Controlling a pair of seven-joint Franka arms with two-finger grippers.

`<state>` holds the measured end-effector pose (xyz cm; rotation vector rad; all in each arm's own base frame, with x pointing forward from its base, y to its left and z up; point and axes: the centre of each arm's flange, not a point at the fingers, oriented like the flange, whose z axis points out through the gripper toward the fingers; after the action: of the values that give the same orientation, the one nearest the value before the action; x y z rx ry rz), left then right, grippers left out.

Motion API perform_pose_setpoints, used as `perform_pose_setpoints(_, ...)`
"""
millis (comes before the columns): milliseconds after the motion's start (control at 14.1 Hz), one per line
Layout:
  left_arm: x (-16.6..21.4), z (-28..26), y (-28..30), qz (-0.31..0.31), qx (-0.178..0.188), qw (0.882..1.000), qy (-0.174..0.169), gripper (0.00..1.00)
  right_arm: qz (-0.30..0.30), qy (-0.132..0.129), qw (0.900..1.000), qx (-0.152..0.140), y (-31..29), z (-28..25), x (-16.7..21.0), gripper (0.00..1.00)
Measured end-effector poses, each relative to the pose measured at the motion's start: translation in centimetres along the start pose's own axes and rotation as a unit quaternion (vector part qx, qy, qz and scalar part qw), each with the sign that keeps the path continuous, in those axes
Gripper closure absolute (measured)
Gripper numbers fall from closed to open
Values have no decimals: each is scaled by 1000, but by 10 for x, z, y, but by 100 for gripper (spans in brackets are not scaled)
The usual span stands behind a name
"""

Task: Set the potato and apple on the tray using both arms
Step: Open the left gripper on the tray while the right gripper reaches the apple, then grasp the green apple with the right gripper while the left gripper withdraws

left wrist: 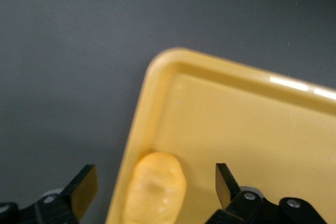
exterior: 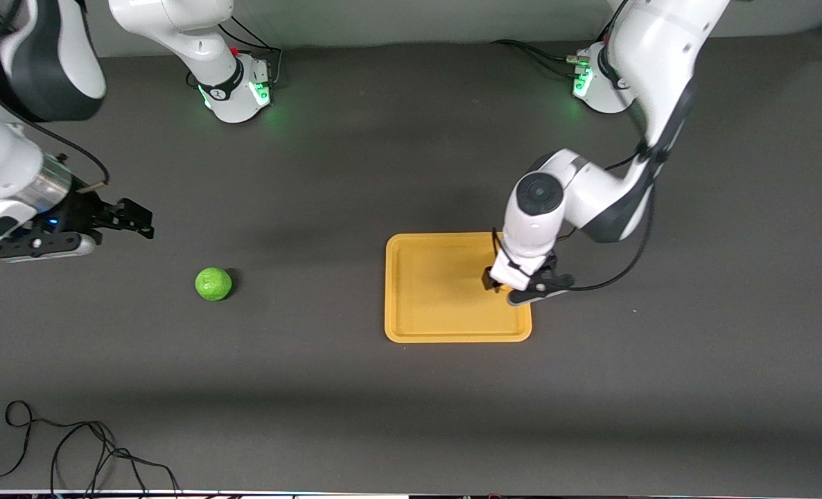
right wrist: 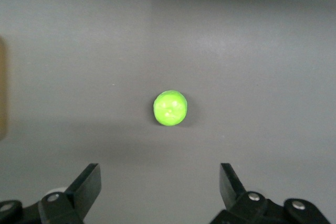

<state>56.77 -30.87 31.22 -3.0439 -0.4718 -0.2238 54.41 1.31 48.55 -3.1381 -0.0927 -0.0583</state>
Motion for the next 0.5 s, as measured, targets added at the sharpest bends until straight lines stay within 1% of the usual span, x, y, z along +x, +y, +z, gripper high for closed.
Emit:
perform_pose_setpoints(71,15,-29,-14,-4,3,1000,3,0,3,7,1000,0,3,21,-7,0)
perform_pose_setpoints(213,45,-82,-53,7,-10,1000,-8,0,4,23,1000,0,3,64,-17,0)
perform_pose_setpoints(355,73,-125,-108,36,-19,999,-23,0,3,27,1000,-3,3,105,-21,0)
perform_pose_setpoints(497,94,-162,-170,72,-23,996,-37,0,2,27,1000,-6,2,146,-15,0)
